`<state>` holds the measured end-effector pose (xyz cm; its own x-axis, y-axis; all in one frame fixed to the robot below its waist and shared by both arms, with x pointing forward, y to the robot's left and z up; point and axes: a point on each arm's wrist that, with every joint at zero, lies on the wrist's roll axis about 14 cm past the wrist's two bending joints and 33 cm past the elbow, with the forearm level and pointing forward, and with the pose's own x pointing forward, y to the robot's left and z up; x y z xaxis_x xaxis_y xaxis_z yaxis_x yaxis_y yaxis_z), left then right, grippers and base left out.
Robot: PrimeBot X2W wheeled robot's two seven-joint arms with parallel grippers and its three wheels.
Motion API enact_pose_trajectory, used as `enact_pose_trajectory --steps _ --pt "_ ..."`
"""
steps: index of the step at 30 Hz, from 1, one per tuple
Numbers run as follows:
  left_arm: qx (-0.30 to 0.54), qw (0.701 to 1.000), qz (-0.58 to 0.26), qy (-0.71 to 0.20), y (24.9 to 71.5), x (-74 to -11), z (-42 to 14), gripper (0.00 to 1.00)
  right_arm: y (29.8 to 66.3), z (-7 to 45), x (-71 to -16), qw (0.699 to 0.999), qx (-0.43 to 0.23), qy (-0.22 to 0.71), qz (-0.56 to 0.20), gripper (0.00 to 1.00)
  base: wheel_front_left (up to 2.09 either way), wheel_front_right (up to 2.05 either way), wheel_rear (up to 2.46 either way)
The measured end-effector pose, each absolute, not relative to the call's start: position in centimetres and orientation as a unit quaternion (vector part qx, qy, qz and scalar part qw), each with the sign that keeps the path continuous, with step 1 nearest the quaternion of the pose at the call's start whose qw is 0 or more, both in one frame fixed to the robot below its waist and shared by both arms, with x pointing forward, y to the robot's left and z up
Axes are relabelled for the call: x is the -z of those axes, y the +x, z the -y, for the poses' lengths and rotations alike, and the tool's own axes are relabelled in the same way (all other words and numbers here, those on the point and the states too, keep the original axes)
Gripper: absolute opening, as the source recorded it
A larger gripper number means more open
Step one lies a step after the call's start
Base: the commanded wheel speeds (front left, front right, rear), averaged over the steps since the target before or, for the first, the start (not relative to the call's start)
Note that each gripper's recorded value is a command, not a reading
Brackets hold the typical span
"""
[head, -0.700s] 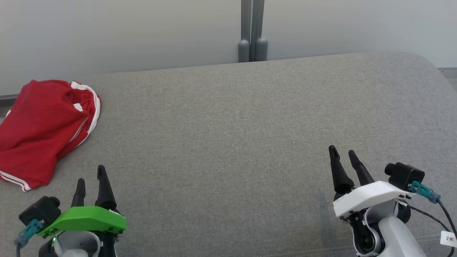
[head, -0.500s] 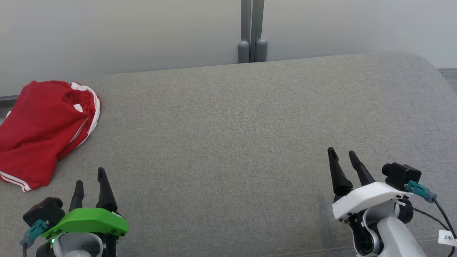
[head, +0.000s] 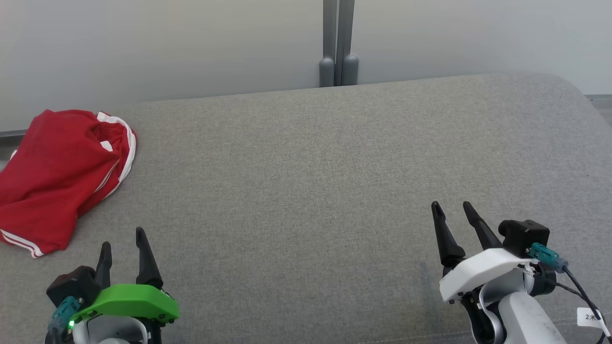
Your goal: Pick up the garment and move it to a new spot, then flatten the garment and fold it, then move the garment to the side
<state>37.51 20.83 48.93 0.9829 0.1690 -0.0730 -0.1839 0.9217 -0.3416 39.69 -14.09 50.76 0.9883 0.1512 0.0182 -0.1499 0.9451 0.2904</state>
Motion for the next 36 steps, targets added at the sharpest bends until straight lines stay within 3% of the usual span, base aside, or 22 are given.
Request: enact_pose_trajectory --steps 36 --pt "-0.067 0.997 0.034 -0.029 36.3 -50.9 -19.8 1.0 39.2 13.4 -51.6 0.995 -0.102 0.001 0.021 1.0 0.0 0.0 0.0"
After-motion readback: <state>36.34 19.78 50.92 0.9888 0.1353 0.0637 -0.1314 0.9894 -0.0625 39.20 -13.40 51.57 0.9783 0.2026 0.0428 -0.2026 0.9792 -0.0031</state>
